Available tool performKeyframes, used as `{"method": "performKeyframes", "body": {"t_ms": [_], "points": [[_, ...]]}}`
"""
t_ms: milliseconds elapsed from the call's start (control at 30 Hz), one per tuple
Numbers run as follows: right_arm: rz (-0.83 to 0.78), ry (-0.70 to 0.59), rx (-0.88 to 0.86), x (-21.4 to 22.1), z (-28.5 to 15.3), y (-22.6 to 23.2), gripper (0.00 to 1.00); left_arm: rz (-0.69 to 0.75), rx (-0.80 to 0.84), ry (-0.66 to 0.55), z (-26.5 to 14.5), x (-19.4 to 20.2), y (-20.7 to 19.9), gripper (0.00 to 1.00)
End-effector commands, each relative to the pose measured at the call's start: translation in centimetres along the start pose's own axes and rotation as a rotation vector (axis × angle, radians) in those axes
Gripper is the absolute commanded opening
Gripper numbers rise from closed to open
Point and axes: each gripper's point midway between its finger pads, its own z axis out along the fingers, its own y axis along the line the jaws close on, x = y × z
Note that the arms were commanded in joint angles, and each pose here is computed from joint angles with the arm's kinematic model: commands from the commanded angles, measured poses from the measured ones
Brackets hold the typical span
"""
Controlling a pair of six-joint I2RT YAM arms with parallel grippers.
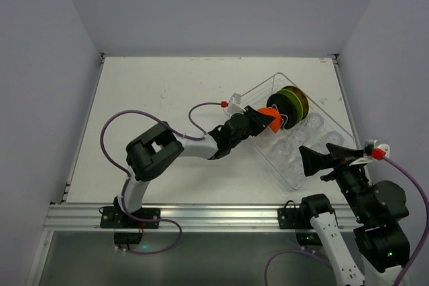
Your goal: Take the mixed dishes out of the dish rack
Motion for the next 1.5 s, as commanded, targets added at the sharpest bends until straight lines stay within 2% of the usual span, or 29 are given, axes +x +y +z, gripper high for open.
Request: {"method": "performKeyframes", "body": {"t_ms": [0, 167, 467, 567, 700, 733, 767, 800, 833, 867, 900, 933, 967, 1000, 1067, 1100, 1167, 1200, 1300, 1400, 1467], "points": [[-0.018, -0.047, -0.036, -1.3, -0.3, 0.8, 0.99, -0.057, 0.454, -0.134, -3.0, -4.4, -13.9, 0.00], [-0.018, -0.040, -0.029, -1.0, -0.2, 0.6, 0.99, -0.047, 0.515, -0.143, -3.2, -4.5, -15.0, 0.00], [-0.024, -0.037, -0.021, -0.8, 0.1, 0.3, 0.99, -0.011, 0.511, -0.150, -3.7, -4.8, -15.5, 0.00], [-0.022, -0.039, -0.010, -0.8, 0.2, 0.1, 0.99, 0.049, 0.515, -0.143, -4.3, -4.9, -16.6, 0.00], [-0.023, -0.065, -0.002, -1.5, -0.1, 0.1, 0.99, 0.253, 0.483, -0.171, -6.3, -6.2, -19.2, 0.00], [-0.023, -0.075, -0.001, -1.6, -0.3, 0.1, 0.99, 0.327, 0.368, -0.155, -5.7, -6.3, -17.5, 0.00], [-0.022, -0.086, -0.001, -1.9, -0.4, 0.1, 0.99, 0.370, 0.359, -0.179, -6.8, -7.5, -19.7, 0.00], [-0.021, -0.093, 0.001, -2.0, -0.5, 0.1, 0.99, 0.479, 0.307, -0.191, -6.9, -8.2, -19.6, 0.00], [-0.020, -0.100, 0.000, -2.1, -0.6, 0.1, 0.99, 0.567, 0.131, -0.139, -6.7, -8.3, -16.4, 0.00], [-0.019, -0.110, -0.004, -2.2, -0.6, 0.2, 0.99, 0.611, 0.025, -0.165, -7.0, -10.0, -15.4, 0.00], [-0.016, -0.108, -0.003, -2.0, -0.4, 0.1, 0.99, 0.646, -0.021, -0.201, -7.7, -12.9, -16.4, 0.00], [-0.005, -0.107, -0.004, -1.8, -0.2, 0.0, 0.99, 0.698, -0.172, -0.132, -8.5, -13.7, -12.8, 0.00], [0.000, -0.124, -0.014, -2.2, 0.0, 0.2, 0.99, 0.684, -0.224, -0.126, -9.5, -15.5, -12.0, 0.00], [0.007, -0.112, -0.026, -1.8, 0.4, 0.4, 0.99, 0.667, -0.352, -0.127, -10.6, -19.3, -8.3, 0.00], [0.015, -0.110, -0.044, -1.9, 1.0, 0.7, 0.99, 0.619, -0.404, -0.110, -12.6, -22.7, -6.0, 0.00], [0.014, -0.096, -0.046, -1.9, 1.4, 0.8, 0.99, 0.579, -0.482, -0.150, -13.7, -27.1, -3.4, 0.00], [0.012, -0.080, -0.045, -1.9, 1.7, 0.9, 0.99, 0.559, -0.588, -0.098, -15.5, -29.7, -0.3, 0.00], [0.012, -0.079, -0.043, -2.1, 1.7, 0.9, 0.99, 0.553, -0.682, -0.094, -16.1, -32.4, 2.5, 0.00], [0.014, -0.045, -0.041, -1.8, 2.3, 1.0, 0.99, 0.557, -0.863, -0.050, -18.3, -35.1, 7.0, 0.00], [0.009, -0.012, -0.045, -1.3, 2.6, 1.0, 0.99, 0.526, -0.945, 0.020, -19.1, -36.9, 10.3, 0.00], [-0.002, -0.003, -0.041, -1.1, 2.6, 0.9, 0.99, 0.524, -0.962, 0.095, -18.1, -37.7, 11.9, 0.00]]}}
